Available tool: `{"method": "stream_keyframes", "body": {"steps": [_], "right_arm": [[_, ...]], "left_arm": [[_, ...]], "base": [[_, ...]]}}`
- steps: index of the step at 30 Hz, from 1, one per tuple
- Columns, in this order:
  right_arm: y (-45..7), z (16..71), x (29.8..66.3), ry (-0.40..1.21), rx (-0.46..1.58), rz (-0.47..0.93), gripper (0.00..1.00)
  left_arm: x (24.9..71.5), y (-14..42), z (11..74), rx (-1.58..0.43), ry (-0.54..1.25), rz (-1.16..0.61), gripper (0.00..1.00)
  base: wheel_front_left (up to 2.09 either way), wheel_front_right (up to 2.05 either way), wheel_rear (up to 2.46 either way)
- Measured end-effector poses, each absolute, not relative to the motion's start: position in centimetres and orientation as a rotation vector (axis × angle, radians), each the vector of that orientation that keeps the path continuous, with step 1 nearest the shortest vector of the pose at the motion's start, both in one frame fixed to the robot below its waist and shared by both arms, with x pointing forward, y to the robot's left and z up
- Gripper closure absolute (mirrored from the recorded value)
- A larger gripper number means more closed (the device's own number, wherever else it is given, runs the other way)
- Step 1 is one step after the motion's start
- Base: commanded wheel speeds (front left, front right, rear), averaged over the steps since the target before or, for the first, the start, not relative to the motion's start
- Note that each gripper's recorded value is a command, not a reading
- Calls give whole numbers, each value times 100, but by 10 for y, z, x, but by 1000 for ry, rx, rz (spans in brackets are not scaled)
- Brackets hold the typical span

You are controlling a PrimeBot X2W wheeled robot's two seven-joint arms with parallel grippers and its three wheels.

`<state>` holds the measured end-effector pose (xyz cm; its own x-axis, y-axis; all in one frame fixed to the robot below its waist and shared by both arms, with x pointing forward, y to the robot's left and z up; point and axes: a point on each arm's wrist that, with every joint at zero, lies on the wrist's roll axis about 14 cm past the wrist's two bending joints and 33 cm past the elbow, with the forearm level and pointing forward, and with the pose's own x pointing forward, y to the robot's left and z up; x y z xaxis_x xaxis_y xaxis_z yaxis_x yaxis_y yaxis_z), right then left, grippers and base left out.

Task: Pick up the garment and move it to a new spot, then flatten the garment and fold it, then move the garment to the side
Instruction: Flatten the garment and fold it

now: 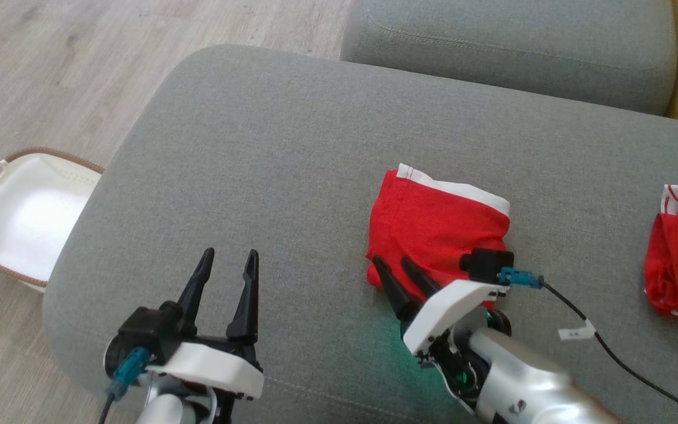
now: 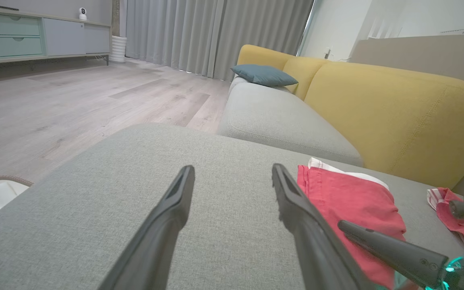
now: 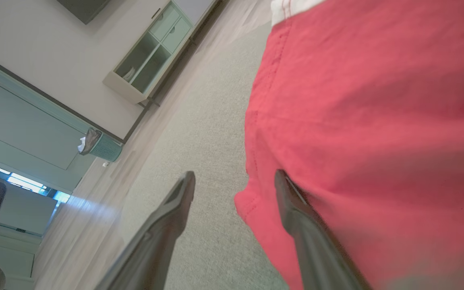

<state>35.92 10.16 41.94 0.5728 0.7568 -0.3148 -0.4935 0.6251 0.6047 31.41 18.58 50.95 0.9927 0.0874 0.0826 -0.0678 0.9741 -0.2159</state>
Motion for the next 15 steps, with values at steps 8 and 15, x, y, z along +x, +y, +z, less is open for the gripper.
{"method": "stream_keyframes", "body": {"steps": [8,15], "right_arm": [[90,444,393,498,462,733,0],[40,501,455,205,264,643,0]], "left_arm": [[323,179,510,-223,-89,56,0],[342,168,523,-227,-126,9,0]], "base": [[0,0,0],[0,0,0]]}}
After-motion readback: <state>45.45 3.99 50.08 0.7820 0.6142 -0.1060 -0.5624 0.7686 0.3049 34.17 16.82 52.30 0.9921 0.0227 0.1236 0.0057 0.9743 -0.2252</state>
